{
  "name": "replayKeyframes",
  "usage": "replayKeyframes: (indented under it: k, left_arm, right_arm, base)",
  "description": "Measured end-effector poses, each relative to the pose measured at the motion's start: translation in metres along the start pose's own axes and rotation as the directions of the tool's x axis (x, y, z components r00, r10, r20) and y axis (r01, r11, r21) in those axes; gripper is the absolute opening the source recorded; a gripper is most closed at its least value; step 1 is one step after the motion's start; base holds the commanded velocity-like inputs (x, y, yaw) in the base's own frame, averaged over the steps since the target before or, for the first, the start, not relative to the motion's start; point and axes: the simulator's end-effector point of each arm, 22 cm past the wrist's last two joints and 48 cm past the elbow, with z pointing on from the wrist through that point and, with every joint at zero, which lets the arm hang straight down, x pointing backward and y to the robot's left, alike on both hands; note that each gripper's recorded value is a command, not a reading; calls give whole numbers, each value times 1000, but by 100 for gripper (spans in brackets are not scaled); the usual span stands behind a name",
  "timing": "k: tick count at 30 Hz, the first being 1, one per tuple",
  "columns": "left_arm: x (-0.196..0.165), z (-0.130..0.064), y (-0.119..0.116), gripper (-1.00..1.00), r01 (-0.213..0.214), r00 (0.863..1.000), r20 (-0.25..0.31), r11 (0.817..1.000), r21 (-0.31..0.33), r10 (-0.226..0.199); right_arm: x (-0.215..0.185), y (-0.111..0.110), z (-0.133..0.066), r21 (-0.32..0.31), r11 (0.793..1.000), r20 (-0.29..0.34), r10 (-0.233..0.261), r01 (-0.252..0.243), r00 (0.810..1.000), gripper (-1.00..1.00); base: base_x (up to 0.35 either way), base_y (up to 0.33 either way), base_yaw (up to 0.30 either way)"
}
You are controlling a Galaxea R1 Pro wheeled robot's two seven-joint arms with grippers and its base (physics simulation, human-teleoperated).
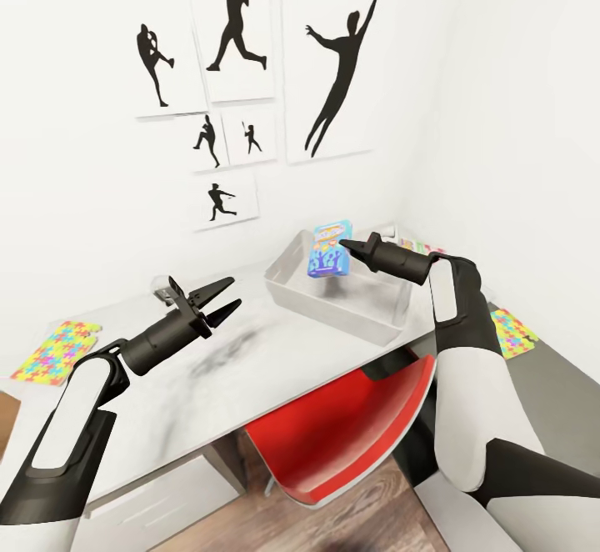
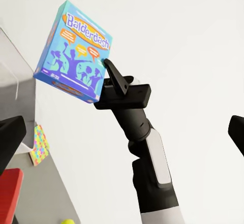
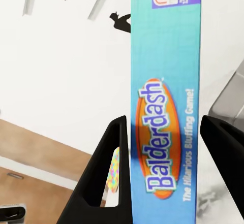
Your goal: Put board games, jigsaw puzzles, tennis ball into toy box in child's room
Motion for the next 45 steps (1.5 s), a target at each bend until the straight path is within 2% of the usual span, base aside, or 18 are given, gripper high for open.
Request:
replayKeyframes:
  k: [15, 30, 41, 45]
  left_arm:
    - [0, -1, 0, 100, -2, 1000, 0, 1000, -1, 2]
    - [0, 0, 1, 100, -6, 1000, 2, 1000, -7, 6]
    - [0, 1, 2, 100, -8, 1000, 3, 1000, -10, 8]
    - [0, 1, 3, 100, -8, 1000, 3, 1000, -12, 8]
  right_arm:
    - [-1, -9, -1, 37, 999, 3, 2, -2, 1000, -100]
    - [-2, -18, -4, 64, 998, 13, 14, -15, 1000, -100]
    - [8, -31, -2, 59, 995, 7, 77, -78, 997, -100]
    - [14, -35, 1, 47, 992, -1, 115, -114, 993, -100]
  base:
    - [16, 21, 0]
    - [191, 153, 0]
    - [63, 49, 0]
    - [18, 14, 0]
